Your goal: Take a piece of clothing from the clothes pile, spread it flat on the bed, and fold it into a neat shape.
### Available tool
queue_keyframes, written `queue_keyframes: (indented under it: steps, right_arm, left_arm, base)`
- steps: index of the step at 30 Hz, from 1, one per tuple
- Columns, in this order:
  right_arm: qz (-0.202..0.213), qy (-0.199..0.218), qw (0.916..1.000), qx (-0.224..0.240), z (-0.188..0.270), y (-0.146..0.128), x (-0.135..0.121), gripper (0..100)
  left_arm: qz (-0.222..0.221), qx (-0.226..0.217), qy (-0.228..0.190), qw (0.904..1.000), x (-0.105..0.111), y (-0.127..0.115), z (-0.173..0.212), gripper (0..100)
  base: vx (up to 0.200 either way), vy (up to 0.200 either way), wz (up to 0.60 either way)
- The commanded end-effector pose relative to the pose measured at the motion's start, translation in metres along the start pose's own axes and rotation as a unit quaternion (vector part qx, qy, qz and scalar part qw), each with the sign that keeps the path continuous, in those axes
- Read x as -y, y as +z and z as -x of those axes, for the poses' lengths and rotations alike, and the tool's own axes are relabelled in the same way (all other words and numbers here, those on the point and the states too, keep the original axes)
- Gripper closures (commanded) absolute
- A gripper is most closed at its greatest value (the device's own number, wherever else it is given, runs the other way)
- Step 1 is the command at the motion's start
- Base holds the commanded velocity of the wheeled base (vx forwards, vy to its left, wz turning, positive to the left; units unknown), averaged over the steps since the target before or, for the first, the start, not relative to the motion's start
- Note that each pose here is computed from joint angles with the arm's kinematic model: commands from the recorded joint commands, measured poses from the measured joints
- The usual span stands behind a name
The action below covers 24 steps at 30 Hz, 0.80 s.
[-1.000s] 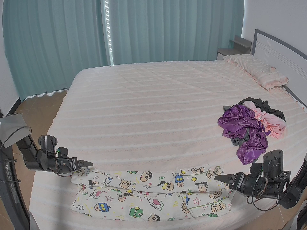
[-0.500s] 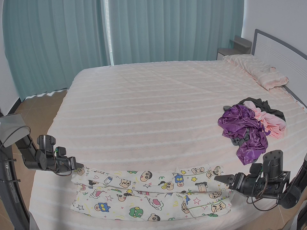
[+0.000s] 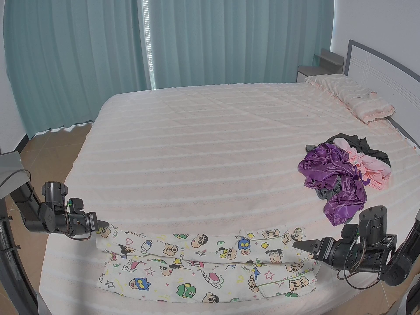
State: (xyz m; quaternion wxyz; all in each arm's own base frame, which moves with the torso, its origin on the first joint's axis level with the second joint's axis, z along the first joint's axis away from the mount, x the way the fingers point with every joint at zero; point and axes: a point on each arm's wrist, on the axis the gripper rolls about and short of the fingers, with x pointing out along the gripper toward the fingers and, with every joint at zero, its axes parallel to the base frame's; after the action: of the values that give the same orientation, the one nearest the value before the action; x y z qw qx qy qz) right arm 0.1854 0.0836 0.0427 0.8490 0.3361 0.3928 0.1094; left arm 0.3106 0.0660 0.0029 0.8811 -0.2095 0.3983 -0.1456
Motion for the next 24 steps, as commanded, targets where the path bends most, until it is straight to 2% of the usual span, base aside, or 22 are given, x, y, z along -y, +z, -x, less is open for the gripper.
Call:
queue_keyframes:
  steps: [1, 5, 10, 11, 17, 24]
  right_arm:
    - [-0.006, -0.018, 0.9998, 0.003, -0.006, 0.002, 0.006, 0]
    - [-0.012, -0.024, 0.9995, 0.014, -0.008, 0.007, 0.010, 0]
    - [-0.012, -0.049, 0.9987, 0.000, -0.027, 0.009, 0.022, 0]
    - [-0.006, -0.059, 0.9983, -0.006, -0.043, 0.011, 0.028, 0]
    - [-0.005, -0.069, 0.9975, -0.014, -0.070, 0.010, 0.037, 0]
    - [0.001, -0.050, 0.9987, -0.004, -0.088, 0.018, 0.032, 0]
  left_arm:
    - [-0.020, 0.018, -0.014, 0.9995, 0.013, -0.001, 0.026, 100]
    - [-0.026, 0.017, -0.015, 0.9994, 0.016, -0.006, 0.033, 100]
    - [-0.031, 0.019, -0.013, 0.9993, 0.017, -0.013, 0.045, 100]
    - [-0.033, 0.022, -0.018, 0.9991, 0.017, -0.016, 0.051, 100]
    - [-0.037, 0.020, -0.019, 0.9989, 0.020, -0.020, 0.054, 100]
    - [-0.037, 0.020, -0.019, 0.9989, 0.019, -0.020, 0.054, 100]
  base:
    - [0.000, 0.000, 0.00]
    - [0.000, 0.000, 0.00]
    - [0.000, 0.000, 0.00]
    - [0.000, 0.000, 0.00]
    - [0.000, 0.000, 0.00]
    - [0.000, 0.000, 0.00]
